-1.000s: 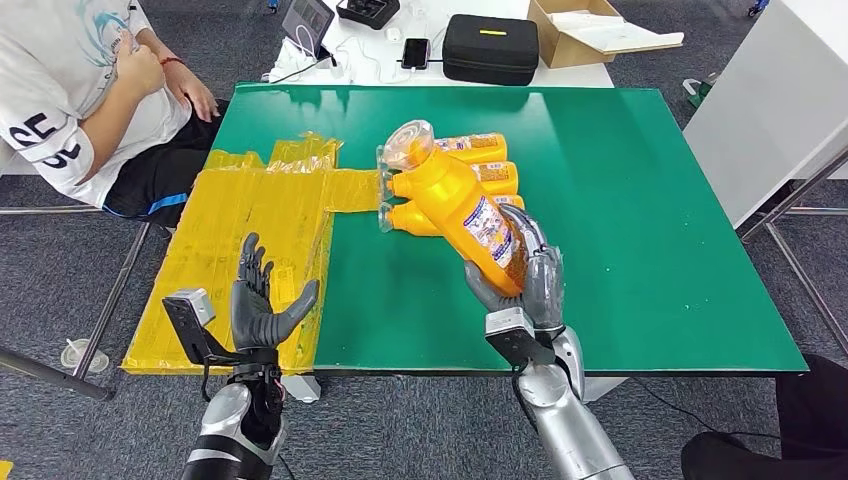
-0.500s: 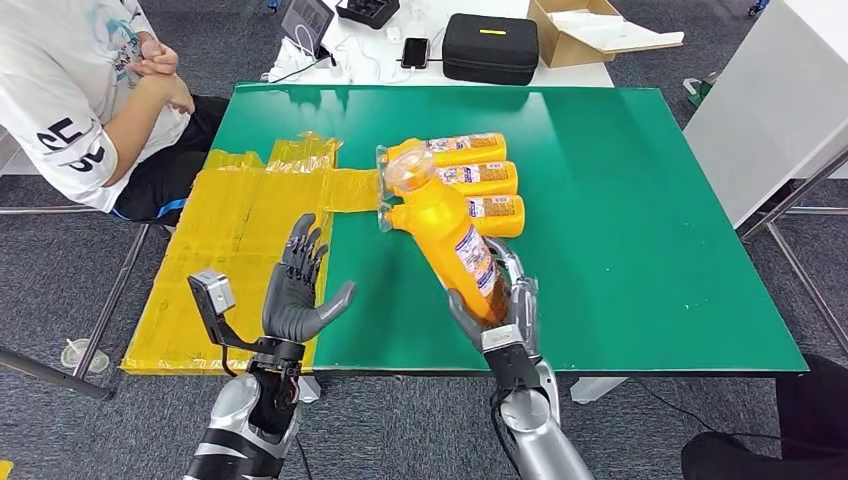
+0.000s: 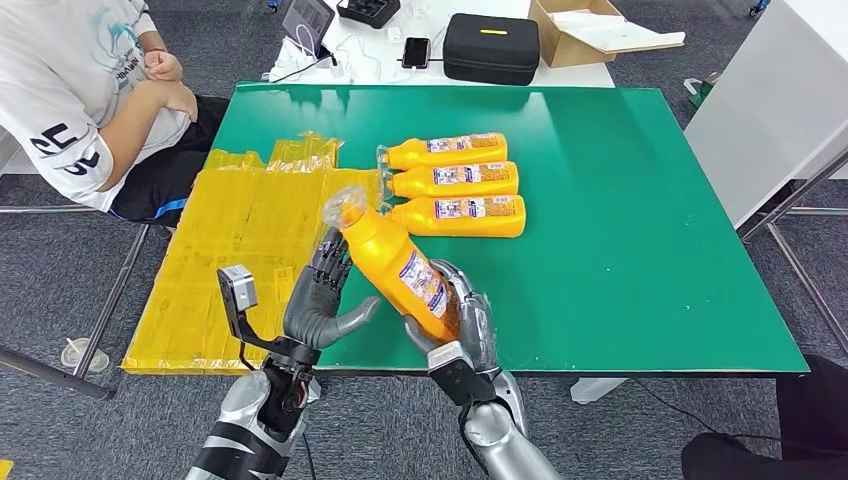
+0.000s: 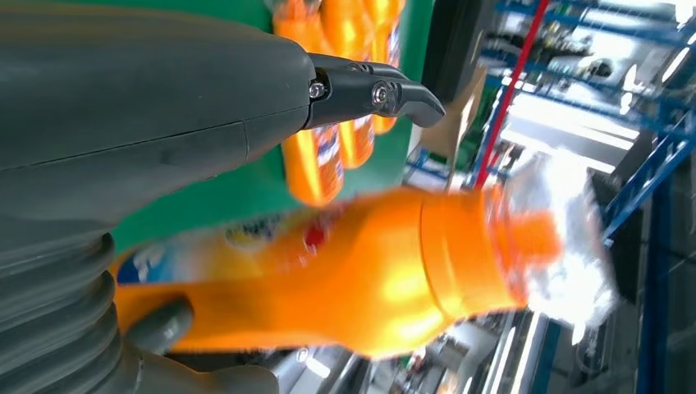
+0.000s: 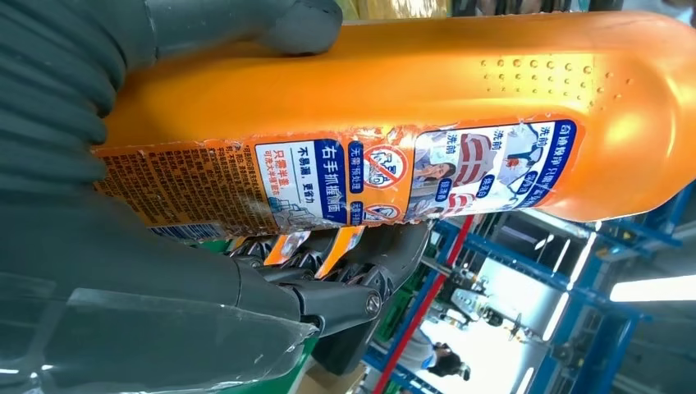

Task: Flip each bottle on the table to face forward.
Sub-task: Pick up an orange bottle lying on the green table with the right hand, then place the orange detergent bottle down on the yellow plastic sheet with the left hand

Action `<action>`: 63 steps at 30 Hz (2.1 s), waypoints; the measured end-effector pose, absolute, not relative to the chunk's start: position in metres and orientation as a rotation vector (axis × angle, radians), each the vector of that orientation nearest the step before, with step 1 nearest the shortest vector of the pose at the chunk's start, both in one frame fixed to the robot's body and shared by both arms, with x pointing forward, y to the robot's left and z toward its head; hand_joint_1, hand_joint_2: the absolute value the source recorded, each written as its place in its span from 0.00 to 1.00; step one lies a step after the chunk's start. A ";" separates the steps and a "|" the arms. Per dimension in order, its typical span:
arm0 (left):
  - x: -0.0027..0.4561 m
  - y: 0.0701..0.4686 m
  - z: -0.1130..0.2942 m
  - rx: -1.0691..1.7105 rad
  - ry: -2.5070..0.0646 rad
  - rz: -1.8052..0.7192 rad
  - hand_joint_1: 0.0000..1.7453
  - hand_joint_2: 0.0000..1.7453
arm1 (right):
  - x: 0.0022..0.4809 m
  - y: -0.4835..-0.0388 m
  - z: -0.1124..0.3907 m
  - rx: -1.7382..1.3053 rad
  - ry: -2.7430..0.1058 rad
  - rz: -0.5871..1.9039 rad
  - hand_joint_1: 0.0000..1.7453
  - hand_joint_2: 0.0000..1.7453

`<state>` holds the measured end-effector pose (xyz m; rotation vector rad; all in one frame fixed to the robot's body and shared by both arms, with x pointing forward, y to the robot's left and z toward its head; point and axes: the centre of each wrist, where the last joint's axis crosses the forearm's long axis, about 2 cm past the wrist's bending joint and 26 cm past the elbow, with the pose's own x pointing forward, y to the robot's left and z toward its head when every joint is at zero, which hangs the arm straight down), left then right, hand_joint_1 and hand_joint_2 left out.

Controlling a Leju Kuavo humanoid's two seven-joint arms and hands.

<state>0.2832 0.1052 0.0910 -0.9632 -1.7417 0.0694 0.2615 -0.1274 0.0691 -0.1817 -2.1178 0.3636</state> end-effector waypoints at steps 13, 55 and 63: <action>0.289 0.110 0.064 -1.118 -1.511 0.069 0.00 1.00 | 0.255 -0.093 0.060 -0.152 -2.135 0.606 1.00 1.00; 0.280 0.126 0.047 -1.113 -1.446 0.263 0.91 1.00 | 0.264 -0.078 0.048 -0.093 -2.046 0.798 1.00 1.00; 0.282 0.123 0.055 -1.059 -1.511 0.254 1.00 1.00 | 0.263 -0.079 0.047 -0.103 -2.023 0.804 1.00 1.00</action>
